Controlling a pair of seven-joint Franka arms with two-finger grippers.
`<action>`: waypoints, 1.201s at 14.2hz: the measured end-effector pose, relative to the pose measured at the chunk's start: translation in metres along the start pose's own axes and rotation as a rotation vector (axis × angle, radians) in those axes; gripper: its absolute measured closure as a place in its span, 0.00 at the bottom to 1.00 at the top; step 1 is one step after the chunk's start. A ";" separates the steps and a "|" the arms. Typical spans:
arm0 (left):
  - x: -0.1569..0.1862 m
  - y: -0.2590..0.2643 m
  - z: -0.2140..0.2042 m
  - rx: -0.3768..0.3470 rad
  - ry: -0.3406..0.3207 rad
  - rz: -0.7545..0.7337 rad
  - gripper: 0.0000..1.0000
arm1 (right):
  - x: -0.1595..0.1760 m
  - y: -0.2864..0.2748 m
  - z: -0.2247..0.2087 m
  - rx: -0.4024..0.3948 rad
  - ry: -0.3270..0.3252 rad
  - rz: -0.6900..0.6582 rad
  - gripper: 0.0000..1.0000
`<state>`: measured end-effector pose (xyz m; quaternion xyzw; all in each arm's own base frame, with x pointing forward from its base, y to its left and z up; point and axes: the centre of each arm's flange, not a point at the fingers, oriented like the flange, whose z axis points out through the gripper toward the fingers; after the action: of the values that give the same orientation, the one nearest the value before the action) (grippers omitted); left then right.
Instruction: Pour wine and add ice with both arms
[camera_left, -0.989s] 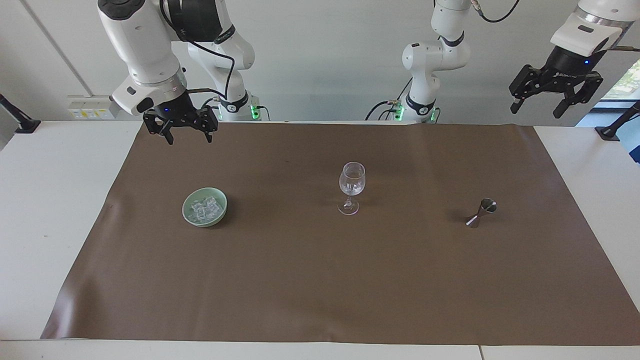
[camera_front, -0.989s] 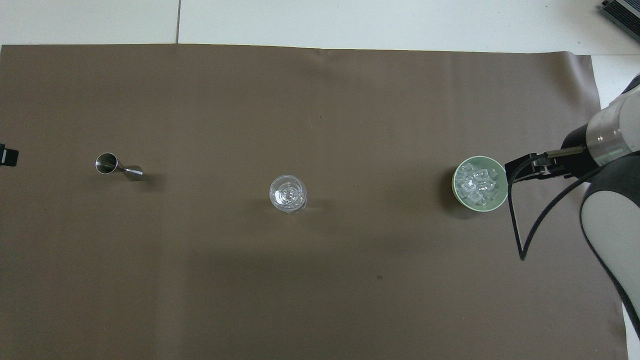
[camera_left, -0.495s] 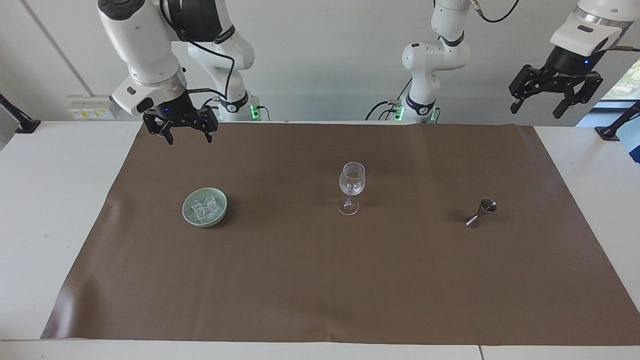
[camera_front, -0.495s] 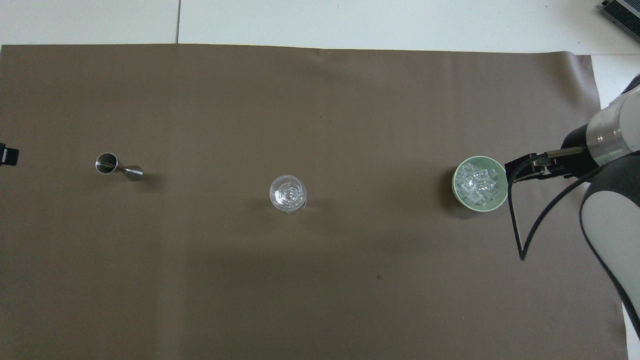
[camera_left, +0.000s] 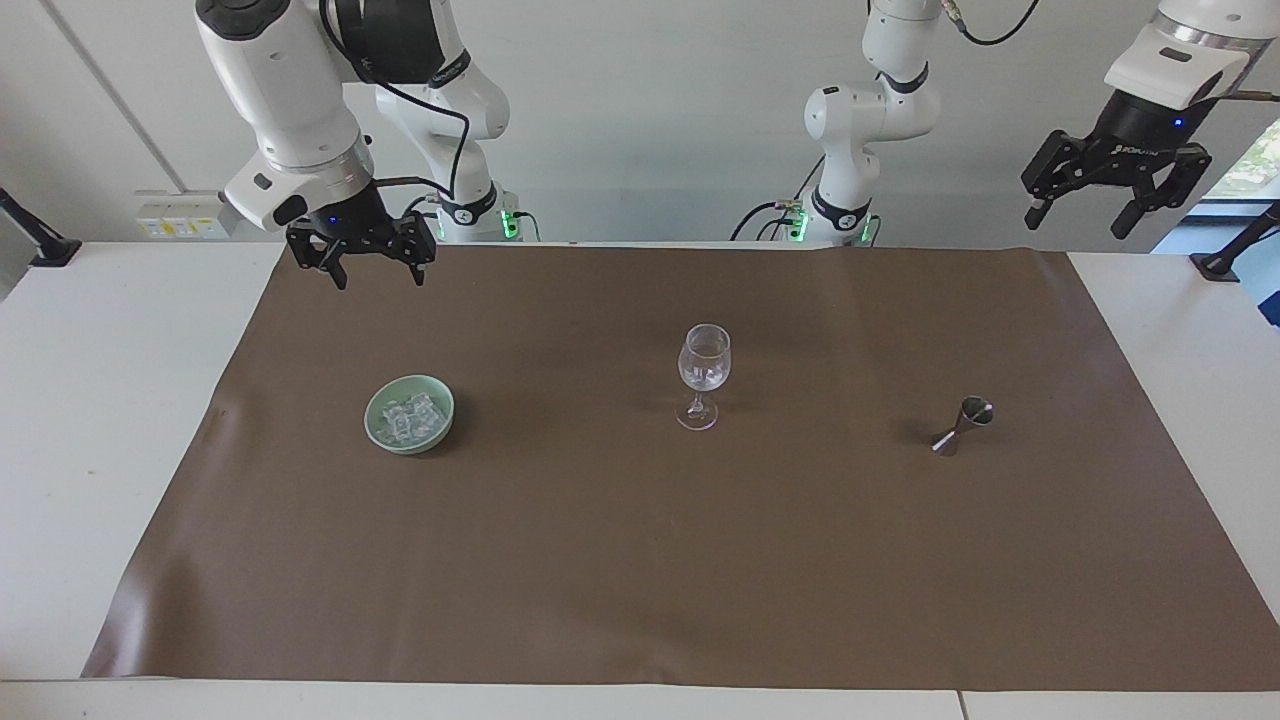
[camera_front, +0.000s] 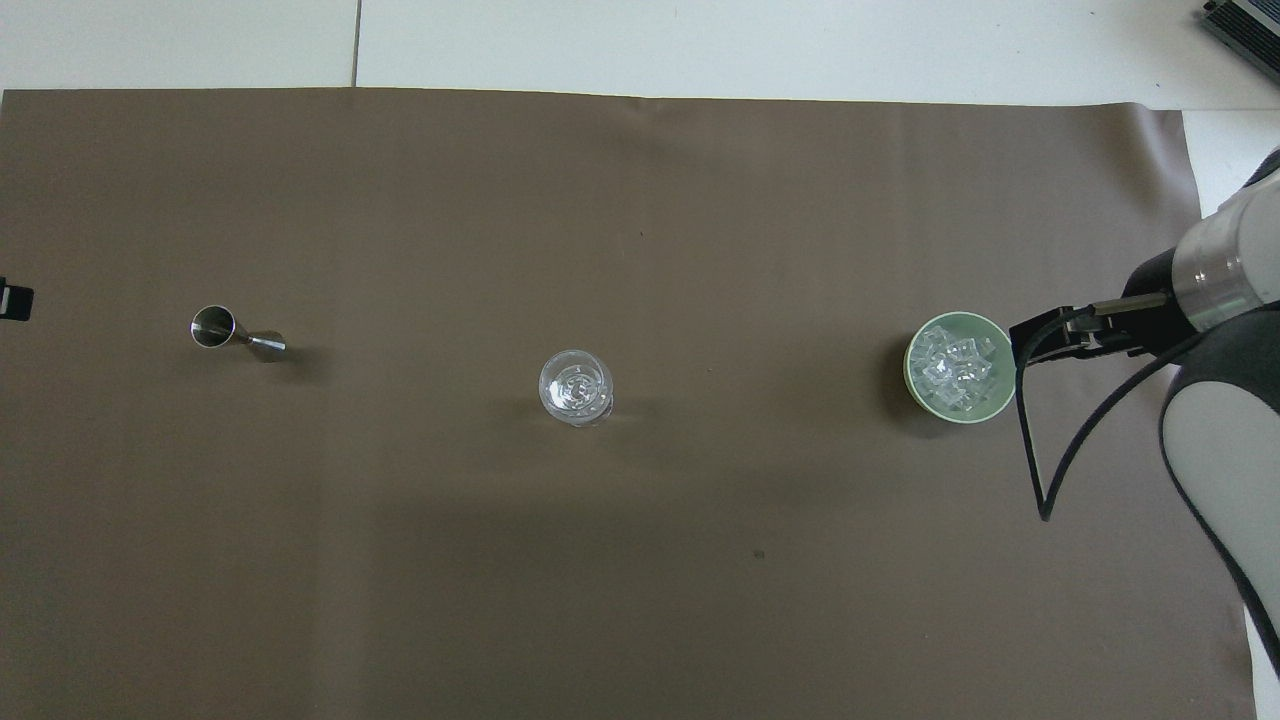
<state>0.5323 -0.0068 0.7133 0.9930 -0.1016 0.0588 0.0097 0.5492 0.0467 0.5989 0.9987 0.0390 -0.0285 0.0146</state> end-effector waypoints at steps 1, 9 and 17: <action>0.000 0.000 0.000 0.000 0.001 0.000 0.00 | 0.000 0.000 0.000 0.000 0.000 0.000 0.00; -0.002 -0.009 0.000 0.002 0.001 -0.017 0.00 | -0.002 0.048 0.002 0.005 -0.002 0.084 0.00; -0.002 -0.009 0.000 0.001 -0.003 -0.018 0.00 | -0.008 0.101 0.004 0.011 -0.005 0.132 0.00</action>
<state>0.5323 0.0021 0.7125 0.9940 -0.0928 0.0576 0.0094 0.5487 -0.0551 0.5985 0.9991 -0.0273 -0.0302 0.0110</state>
